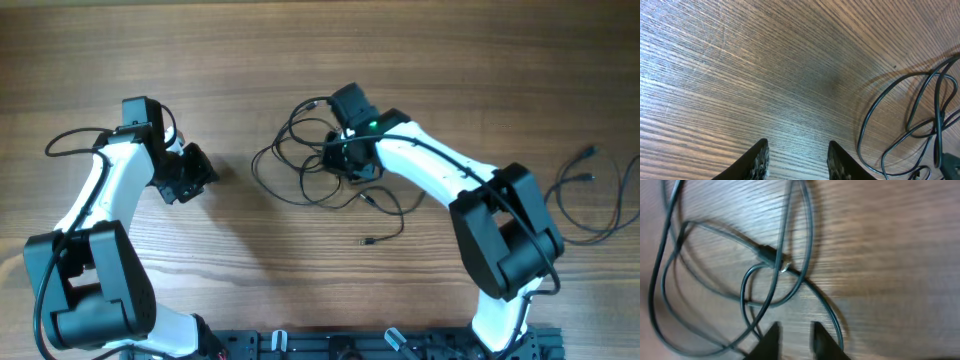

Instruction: Untangle cables

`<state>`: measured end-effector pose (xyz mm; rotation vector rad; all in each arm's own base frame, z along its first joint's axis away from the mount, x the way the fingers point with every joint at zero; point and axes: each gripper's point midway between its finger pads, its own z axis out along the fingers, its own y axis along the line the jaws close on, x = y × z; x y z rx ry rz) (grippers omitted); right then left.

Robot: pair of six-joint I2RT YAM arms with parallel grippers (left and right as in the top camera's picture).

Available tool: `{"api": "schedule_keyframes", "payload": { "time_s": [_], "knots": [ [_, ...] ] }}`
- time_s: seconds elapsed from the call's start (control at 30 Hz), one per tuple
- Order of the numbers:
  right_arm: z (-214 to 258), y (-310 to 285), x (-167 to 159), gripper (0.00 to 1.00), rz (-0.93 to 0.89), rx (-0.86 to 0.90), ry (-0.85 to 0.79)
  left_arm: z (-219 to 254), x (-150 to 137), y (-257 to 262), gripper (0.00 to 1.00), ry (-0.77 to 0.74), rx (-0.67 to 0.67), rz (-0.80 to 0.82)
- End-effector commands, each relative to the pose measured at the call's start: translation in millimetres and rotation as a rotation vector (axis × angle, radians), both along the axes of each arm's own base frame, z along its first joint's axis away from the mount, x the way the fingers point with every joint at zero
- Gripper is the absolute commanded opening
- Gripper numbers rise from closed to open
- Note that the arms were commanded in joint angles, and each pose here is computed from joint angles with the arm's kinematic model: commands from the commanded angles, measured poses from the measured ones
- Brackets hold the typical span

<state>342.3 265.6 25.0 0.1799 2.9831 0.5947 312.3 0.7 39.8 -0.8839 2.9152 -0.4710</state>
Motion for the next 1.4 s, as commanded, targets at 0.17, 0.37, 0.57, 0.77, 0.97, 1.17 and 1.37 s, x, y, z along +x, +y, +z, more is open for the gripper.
{"api": "schedule_keyframes", "payload": {
  "time_s": [0.17,0.37,0.57,0.77,0.97,1.17,1.37],
  "knots": [
    [7.9,-21.5,-22.5,0.75,0.625,-0.151,-0.166,4.9,1.6,0.4,0.39,-0.016,0.012,-0.001],
    [7.7,-20.6,-24.0,0.72,0.819,-0.168,-0.232,4.9,1.6,0.4,0.39,-0.016,0.012,-0.001],
    [12.5,4.0,-18.7,0.65,0.961,-0.161,-0.363,4.9,1.6,0.4,0.39,-0.016,0.012,-0.001],
    [23.8,40.4,-10.3,0.74,0.990,-0.131,-0.506,4.8,1.4,0.3,0.39,-0.014,0.011,-0.001],
    [32.2,58.3,-1.4,0.75,0.925,-0.097,-0.564,4.8,0.7,0.2,0.39,-0.012,0.011,-0.001],
    [26.0,59.5,0.7,0.75,0.902,-0.092,-0.553,4.7,0.5,0.2,0.39,-0.011,0.011,-0.001],
    [10.5,59.2,0.7,0.61,0.863,-0.090,-0.508,4.6,-0.1,0.1,0.39,-0.008,0.011,-0.001]
  ]
}}
